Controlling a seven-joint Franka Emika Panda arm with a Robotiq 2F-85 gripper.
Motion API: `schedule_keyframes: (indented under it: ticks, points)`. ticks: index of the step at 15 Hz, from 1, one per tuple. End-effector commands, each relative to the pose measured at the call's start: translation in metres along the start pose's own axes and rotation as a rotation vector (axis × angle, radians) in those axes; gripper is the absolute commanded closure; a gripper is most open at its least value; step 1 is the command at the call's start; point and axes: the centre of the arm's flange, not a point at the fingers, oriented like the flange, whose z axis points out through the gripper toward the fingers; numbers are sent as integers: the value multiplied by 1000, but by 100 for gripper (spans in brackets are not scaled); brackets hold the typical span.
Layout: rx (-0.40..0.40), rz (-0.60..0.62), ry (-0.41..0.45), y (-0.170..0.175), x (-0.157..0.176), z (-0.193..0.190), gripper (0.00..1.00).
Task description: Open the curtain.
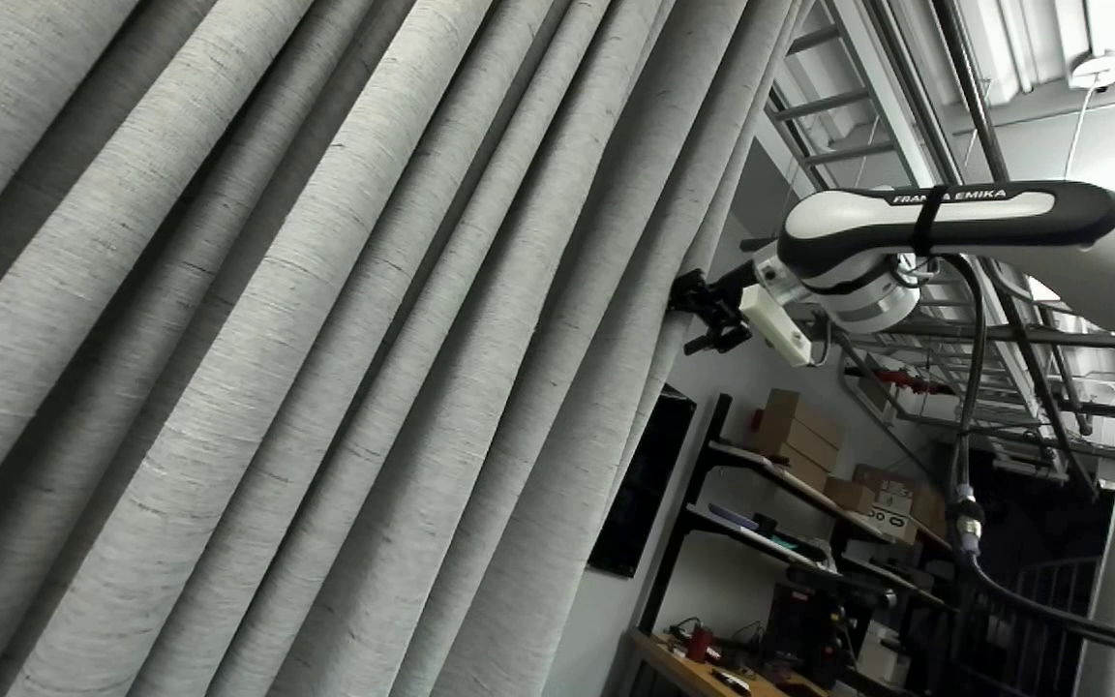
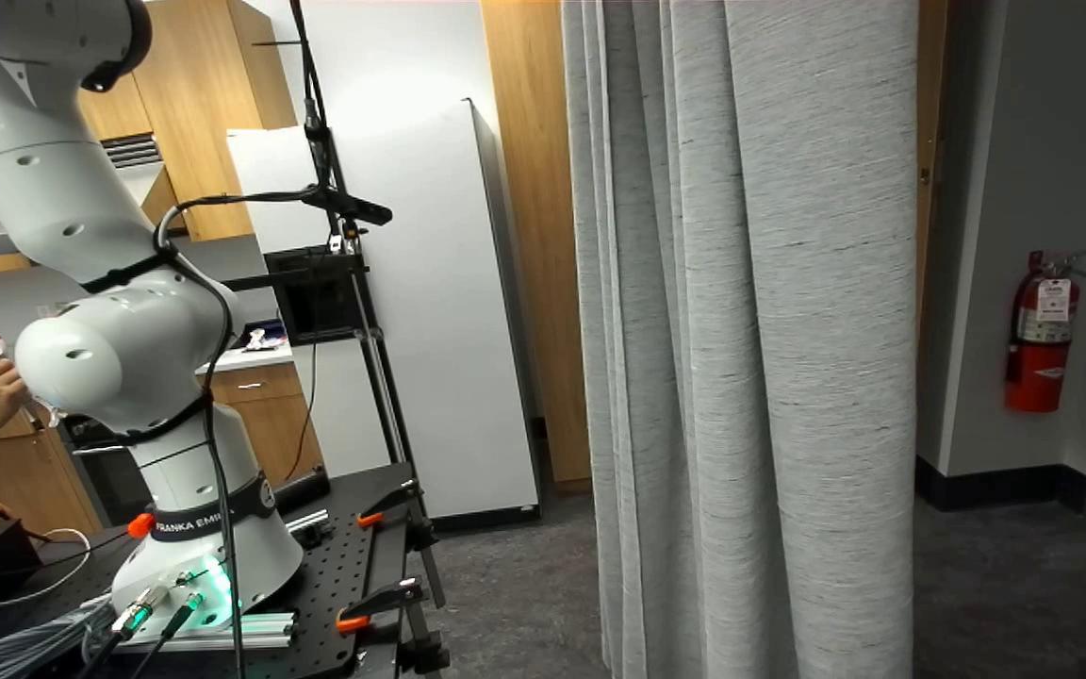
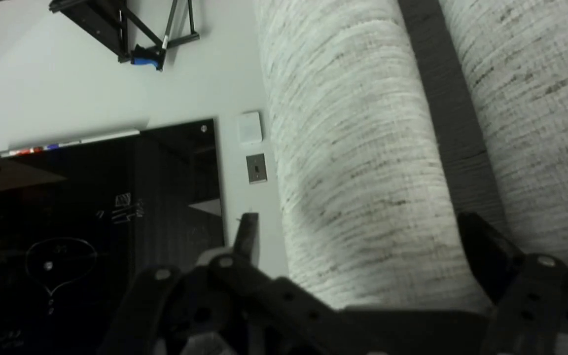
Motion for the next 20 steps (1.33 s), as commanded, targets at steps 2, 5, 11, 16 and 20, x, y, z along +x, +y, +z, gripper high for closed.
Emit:
schedule_keyframes:
  ticks: [2, 5, 11, 16, 20]
  points:
    - [9, 3, 92, -8, -25, -3, 25]
    - [36, 13, 36, -11, -33, 1, 42]
    - [59, 23, 6, -16, -40, -1, 90]
    - [86, 0, -63, -38, -39, 4, 100]
    - [98, -52, -172, -76, -42, 23, 100]
